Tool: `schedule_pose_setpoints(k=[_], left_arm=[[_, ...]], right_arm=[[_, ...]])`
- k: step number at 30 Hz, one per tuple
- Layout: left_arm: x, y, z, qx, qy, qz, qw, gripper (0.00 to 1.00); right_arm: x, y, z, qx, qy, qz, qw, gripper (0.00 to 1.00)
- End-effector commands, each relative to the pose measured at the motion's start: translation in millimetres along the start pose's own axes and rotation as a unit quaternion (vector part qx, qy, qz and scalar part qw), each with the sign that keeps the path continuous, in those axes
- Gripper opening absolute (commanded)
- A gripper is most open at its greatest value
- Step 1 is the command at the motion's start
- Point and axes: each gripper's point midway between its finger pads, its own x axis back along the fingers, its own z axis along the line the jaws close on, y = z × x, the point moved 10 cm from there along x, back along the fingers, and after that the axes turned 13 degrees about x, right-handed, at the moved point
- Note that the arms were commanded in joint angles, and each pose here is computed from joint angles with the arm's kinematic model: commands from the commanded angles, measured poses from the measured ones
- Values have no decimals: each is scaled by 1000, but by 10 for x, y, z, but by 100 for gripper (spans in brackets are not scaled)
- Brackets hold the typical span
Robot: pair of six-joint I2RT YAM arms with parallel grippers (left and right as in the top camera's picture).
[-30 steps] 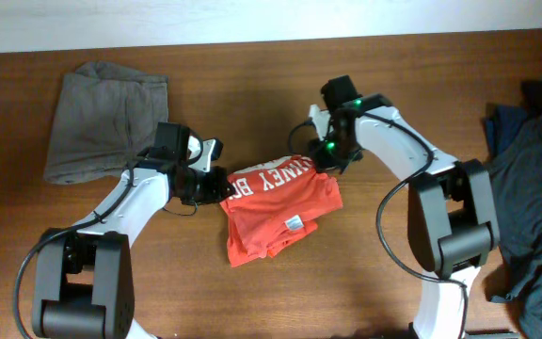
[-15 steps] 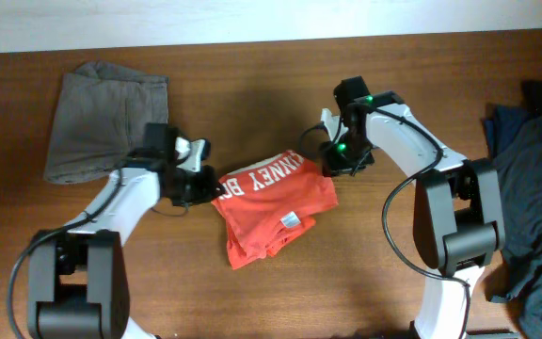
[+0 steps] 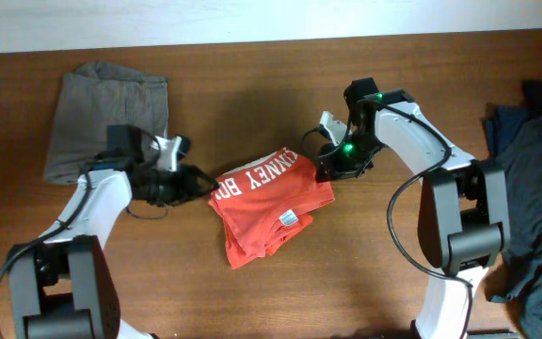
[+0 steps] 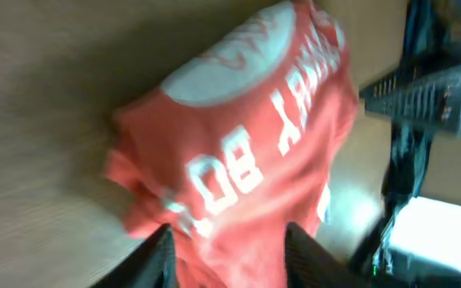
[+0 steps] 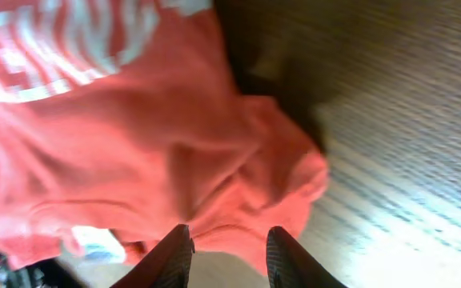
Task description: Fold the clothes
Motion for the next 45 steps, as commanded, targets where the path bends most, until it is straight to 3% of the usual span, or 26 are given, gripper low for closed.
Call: schedule_pose_setpoints(k=[1,3,6,8,11,15,19,26,31,35,41,45], left_arm=[[-56,-88,-185,-73,7,23,997,39],[-99,-161,-154,-50,56,40,996,41],[-128,-247,-92,-3,120,54,991,59],[-140,-279,-76,10,125,60,990,81],[-162,-316,-34,59,129,58,988,99],[-197,-379,13,133,128,62,981,99],[-248,-435,38,185,107,69,974,99],[-347,-525,177,235,108,58,964,99],[-441,-596,289,280,99,47,954,99],[-612,-655,313,297,45,63,952,98],[-880,-759,312,297,39,107,948,89],[-937,-746,314,296,34,108,948,67]], right_arm=[[315,53,242,43,18,-52,998,36],[414,48,337,54,14,-62,997,36],[522,32,489,70,11,-71,995,40],[549,20,602,81,12,-70,994,44],[472,29,740,90,16,-56,994,47],[226,42,786,53,-19,-12,998,4],[-89,76,707,-5,-39,24,999,4],[-438,150,654,-77,45,35,995,4],[-479,173,688,-82,45,34,995,4],[-487,172,697,-80,40,35,995,4],[-487,172,695,-80,39,35,995,4],[-487,171,695,-80,39,35,995,4]])
